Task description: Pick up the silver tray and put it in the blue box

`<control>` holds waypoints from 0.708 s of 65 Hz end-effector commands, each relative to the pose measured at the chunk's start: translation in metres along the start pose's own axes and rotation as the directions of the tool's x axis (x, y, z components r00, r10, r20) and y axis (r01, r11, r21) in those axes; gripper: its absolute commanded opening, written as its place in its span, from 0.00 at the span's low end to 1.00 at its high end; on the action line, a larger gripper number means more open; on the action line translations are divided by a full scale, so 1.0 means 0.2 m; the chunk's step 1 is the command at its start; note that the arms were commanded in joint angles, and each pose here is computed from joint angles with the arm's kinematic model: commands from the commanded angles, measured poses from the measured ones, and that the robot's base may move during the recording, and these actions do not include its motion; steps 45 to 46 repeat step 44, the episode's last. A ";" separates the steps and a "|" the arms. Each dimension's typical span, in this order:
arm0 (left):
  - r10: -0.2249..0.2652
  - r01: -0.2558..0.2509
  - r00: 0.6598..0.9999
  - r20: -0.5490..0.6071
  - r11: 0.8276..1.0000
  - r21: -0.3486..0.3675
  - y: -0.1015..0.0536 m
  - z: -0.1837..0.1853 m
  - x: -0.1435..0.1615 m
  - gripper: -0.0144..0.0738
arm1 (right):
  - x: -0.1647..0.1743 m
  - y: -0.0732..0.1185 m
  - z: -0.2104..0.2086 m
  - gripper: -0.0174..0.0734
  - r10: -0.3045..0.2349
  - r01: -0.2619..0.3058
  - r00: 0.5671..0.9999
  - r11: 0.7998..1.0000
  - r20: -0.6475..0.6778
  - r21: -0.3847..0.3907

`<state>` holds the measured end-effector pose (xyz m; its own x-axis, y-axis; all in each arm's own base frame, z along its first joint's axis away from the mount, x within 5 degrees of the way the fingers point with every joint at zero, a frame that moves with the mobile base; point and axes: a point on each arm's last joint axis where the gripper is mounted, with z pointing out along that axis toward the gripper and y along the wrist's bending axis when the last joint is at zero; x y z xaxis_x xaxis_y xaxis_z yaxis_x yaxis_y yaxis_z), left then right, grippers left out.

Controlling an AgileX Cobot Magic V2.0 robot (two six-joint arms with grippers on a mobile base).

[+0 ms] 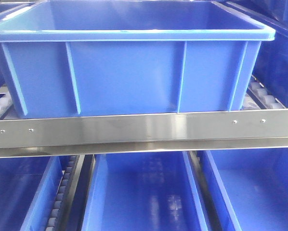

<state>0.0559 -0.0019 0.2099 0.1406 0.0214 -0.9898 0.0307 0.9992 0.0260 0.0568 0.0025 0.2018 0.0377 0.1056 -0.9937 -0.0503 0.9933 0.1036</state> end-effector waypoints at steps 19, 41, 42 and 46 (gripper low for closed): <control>-0.004 0.004 0.997 0.080 1.000 -0.004 0.00 -0.01 -0.01 0.16 | -0.08 0.01 -0.01 0.25 -0.025 0.028 0.992 0.999 0.122 -0.017; -0.004 0.004 0.997 0.080 1.000 -0.004 0.00 -0.01 -0.01 0.16 | -0.08 0.01 -0.01 0.25 -0.025 0.028 0.992 0.999 0.122 -0.017; -0.004 0.004 0.997 0.080 1.000 -0.004 0.00 -0.01 -0.01 0.16 | -0.08 0.01 -0.01 0.25 -0.025 0.028 0.992 0.999 0.122 -0.017; -0.004 0.004 0.997 0.080 1.000 -0.004 0.00 -0.01 -0.01 0.16 | -0.08 0.01 -0.01 0.25 -0.025 0.028 0.992 0.999 0.122 -0.017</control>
